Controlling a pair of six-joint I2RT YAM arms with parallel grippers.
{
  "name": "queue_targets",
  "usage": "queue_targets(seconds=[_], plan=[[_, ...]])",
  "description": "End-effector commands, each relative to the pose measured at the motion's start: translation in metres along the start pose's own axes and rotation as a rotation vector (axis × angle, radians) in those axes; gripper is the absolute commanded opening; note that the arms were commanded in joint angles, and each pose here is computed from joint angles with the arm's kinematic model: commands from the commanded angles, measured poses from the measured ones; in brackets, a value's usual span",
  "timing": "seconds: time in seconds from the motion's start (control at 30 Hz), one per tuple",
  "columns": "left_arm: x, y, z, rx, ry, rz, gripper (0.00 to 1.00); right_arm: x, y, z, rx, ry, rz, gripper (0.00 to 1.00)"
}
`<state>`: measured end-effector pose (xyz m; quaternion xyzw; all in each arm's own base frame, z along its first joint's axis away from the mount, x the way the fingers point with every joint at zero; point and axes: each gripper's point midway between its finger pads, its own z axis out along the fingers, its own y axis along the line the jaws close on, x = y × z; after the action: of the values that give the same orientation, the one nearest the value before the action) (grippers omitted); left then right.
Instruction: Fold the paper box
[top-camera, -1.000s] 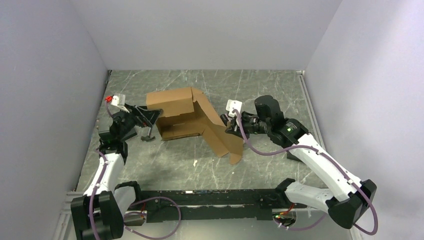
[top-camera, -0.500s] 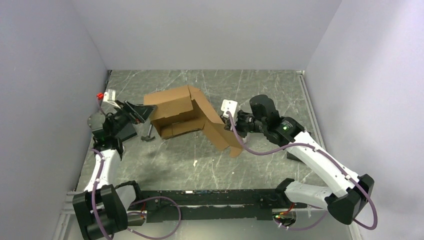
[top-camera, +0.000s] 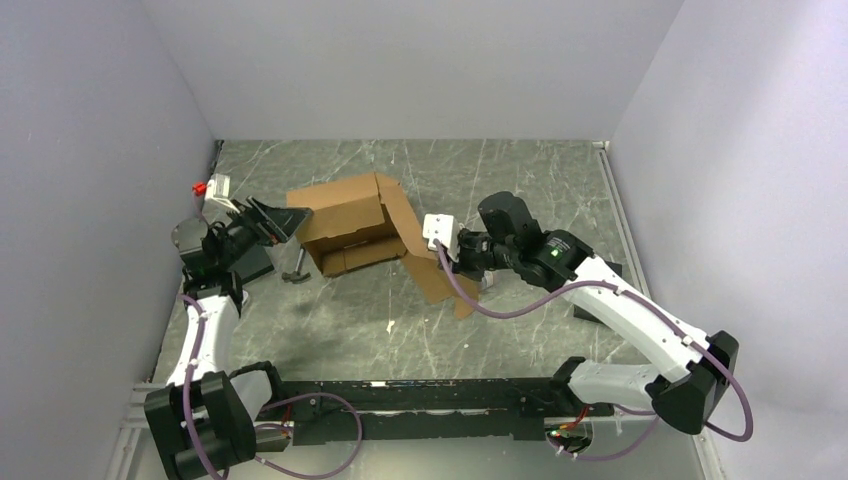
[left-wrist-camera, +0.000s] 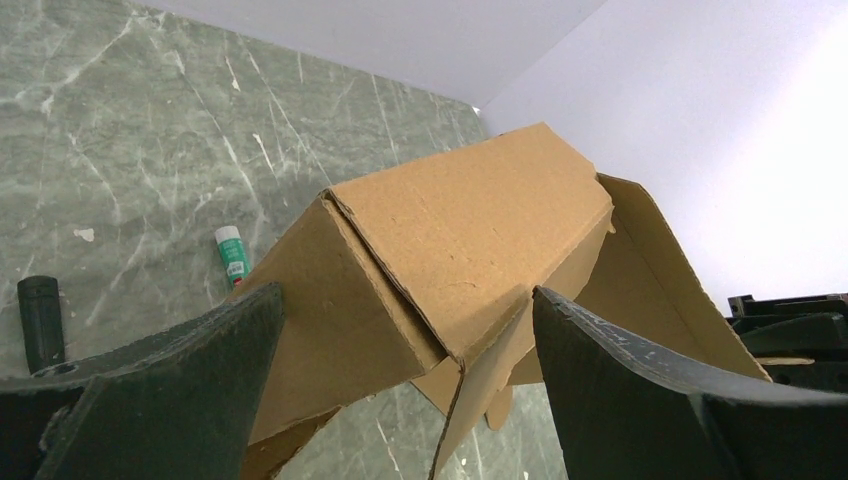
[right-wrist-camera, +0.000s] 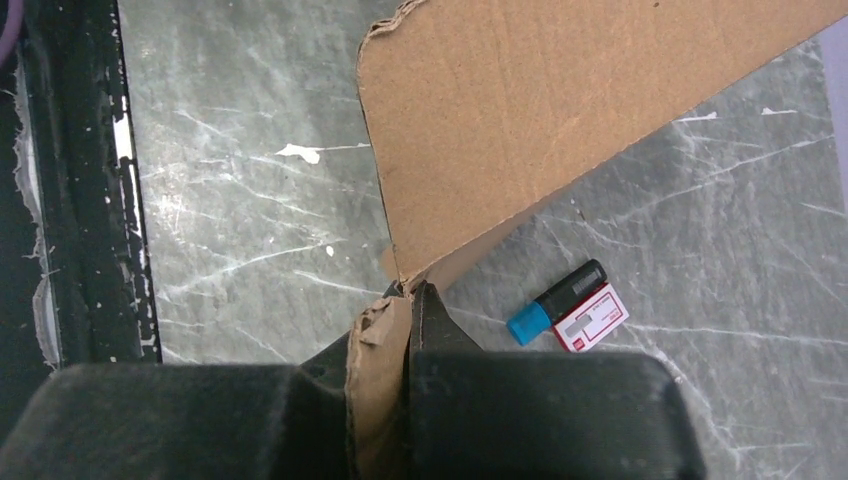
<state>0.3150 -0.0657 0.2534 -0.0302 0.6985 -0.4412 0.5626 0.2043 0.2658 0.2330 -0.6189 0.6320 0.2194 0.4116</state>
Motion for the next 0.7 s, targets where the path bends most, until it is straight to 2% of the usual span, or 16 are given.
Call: queue_targets(seconds=[0.0, 0.23, 0.43, 0.67], plan=[[-0.016, -0.009, 0.002, 0.01, -0.006, 0.039, 0.99, 0.004, -0.012, -0.006, 0.054, 0.068, -0.028, 0.0], [-0.021, -0.006, 0.004, -0.017, -0.003, 0.017, 1.0, 0.018, -0.034, -0.006, 0.159, 0.157, -0.018, 0.0], [-0.025, -0.006, 0.006, -0.031, -0.005, -0.006, 0.99, 0.013, 0.0, 0.003, -0.026, 0.12, -0.004, 0.0], [-0.033, -0.006, 0.009, -0.05, 0.007, -0.026, 0.99, 0.0, 0.014, 0.01, -0.129, 0.08, 0.045, 0.0]])
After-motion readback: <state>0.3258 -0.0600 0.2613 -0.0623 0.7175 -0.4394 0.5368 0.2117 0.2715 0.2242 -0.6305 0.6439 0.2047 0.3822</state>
